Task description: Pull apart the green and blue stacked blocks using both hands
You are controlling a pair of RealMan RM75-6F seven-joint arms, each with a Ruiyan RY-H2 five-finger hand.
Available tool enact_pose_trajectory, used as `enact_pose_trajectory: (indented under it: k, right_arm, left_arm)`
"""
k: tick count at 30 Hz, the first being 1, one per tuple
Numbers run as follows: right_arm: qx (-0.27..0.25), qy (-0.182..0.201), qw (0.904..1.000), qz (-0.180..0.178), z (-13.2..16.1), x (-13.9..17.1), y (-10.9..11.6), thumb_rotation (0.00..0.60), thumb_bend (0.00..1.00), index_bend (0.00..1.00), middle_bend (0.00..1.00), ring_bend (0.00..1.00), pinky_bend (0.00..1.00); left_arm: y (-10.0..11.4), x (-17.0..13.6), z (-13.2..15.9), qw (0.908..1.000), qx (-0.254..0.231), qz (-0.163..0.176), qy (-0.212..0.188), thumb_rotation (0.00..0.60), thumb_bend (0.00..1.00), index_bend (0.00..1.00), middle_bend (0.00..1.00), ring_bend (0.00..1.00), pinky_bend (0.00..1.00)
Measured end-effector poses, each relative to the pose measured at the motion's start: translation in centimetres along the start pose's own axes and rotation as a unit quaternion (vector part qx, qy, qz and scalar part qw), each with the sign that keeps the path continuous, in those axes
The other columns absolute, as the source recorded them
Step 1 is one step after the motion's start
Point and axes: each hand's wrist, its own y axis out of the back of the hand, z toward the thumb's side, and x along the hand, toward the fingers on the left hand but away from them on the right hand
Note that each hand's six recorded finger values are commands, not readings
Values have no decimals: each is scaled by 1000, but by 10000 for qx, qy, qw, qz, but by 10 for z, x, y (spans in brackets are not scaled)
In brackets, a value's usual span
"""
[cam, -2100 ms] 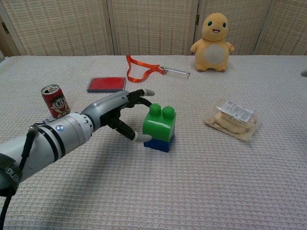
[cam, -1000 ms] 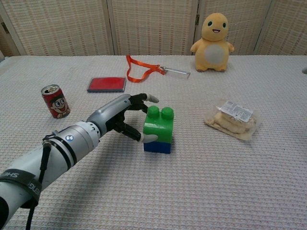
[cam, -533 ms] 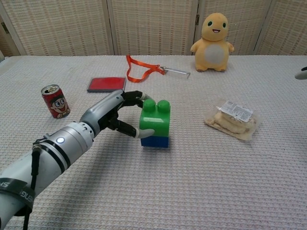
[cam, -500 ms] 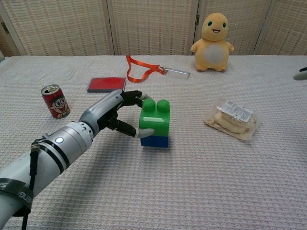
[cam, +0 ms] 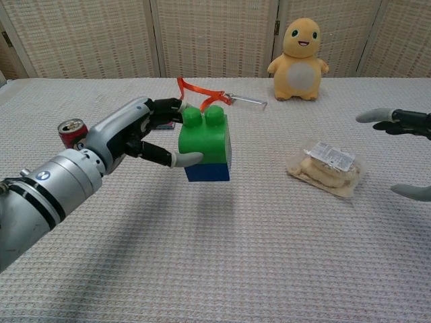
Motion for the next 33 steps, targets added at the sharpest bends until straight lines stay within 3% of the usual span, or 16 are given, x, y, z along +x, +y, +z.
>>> enact_pose_trajectory:
  k: [4,8,15,21,26,33]
  right_arm:
    - [-1125,282,9930,205,6,-16,-10,600,362,0,8,0,0]
    - [-2324,570,9698,461,12,-37,-22,600,362,7,42,0,0]
    - [-3562,903,9274,704,22,-75,-49,600,361,54,74,0,0]
    - [-3994,950,9085,774,30,-97,-68,600,362,63,80,1,0]
    - [-4288,1119,8928,807,55,-125,-70,600,362,82,93,18,0]
    - [-4384,1180,8866,884,75,-143,-82,600,362,90,99,24,0]
  left_arm:
    - [6,-2,6,9999,-75,72,-19,600,297,392,699,185,0]
    - [11,-3,11,9998,-93,159,-20,600,300,396,702,187,0]
    - [22,-3,15,9993,-178,325,-35,600,315,399,703,187,0]
    - [23,-1,19,9992,-249,308,-49,600,316,399,704,188,0]
    - [29,-1,18,9990,-279,362,-3,600,316,400,704,188,0]
    - [28,0,19,9990,-303,322,17,600,316,401,704,188,0]
